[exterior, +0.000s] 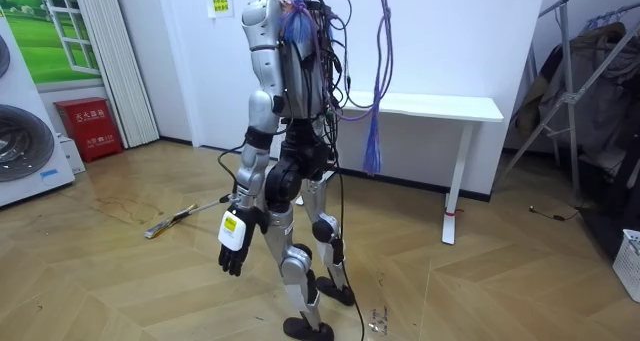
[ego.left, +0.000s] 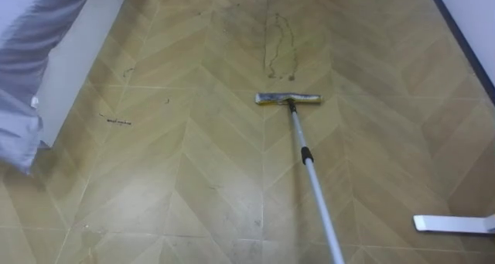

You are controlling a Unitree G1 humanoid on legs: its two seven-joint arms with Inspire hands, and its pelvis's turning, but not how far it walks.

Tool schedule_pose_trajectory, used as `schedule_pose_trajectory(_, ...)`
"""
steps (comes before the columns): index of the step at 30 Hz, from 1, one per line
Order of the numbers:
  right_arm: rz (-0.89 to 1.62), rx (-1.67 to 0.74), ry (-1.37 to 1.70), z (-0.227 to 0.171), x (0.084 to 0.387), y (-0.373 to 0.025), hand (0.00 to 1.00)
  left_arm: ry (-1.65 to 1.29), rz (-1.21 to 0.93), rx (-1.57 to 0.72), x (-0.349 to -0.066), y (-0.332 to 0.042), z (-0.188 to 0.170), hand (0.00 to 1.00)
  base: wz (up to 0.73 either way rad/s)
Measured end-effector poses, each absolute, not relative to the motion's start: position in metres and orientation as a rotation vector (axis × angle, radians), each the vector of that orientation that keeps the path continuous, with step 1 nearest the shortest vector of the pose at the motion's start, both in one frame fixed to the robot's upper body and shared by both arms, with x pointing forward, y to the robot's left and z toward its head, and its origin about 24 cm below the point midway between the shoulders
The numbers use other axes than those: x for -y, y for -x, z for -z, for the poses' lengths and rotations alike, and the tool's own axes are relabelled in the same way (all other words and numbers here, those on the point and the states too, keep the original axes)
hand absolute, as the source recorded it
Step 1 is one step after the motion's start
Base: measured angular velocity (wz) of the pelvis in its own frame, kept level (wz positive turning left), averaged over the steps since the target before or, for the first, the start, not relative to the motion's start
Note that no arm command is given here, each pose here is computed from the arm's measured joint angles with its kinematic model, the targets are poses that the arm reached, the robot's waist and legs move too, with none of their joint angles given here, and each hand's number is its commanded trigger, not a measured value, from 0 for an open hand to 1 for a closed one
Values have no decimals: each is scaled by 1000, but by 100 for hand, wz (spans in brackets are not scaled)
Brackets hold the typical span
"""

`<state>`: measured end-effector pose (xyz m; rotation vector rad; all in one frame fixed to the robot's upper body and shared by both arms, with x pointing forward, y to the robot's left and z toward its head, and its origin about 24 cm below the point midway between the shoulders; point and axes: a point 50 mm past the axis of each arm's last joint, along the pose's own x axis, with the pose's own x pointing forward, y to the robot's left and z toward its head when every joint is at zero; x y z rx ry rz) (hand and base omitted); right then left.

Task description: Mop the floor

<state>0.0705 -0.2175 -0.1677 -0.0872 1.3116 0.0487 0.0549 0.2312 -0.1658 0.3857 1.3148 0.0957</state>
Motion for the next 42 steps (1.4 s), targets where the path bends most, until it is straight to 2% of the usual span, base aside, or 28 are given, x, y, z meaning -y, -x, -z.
schedule_pose_trajectory(12,-11,-1258,116,167,219,-80,100,-445,-53,-1255,-228,-79,164,0,2)
schedule_pose_trajectory(22,72,-1157,110,159,226,-108,100,-465,-44,-1164,-221,-110,159,0,21)
schedule_pose_trajectory(30,142,-1145,79,153,234,-127,100,-495,-52,-1251,-235,-97,161,0,5)
schedule_pose_trajectory(34,162,-1181,62,150,239,-137,100,-521,-51,-1364,-242,-72,164,0,-1)
schedule_pose_trajectory(39,172,-1217,65,149,246,-134,100,-489,-8,-1402,-238,-56,168,0,-9)
schedule_pose_trajectory(42,174,-1263,41,155,246,-114,100,-483,4,-1400,-234,-56,168,0,-5)
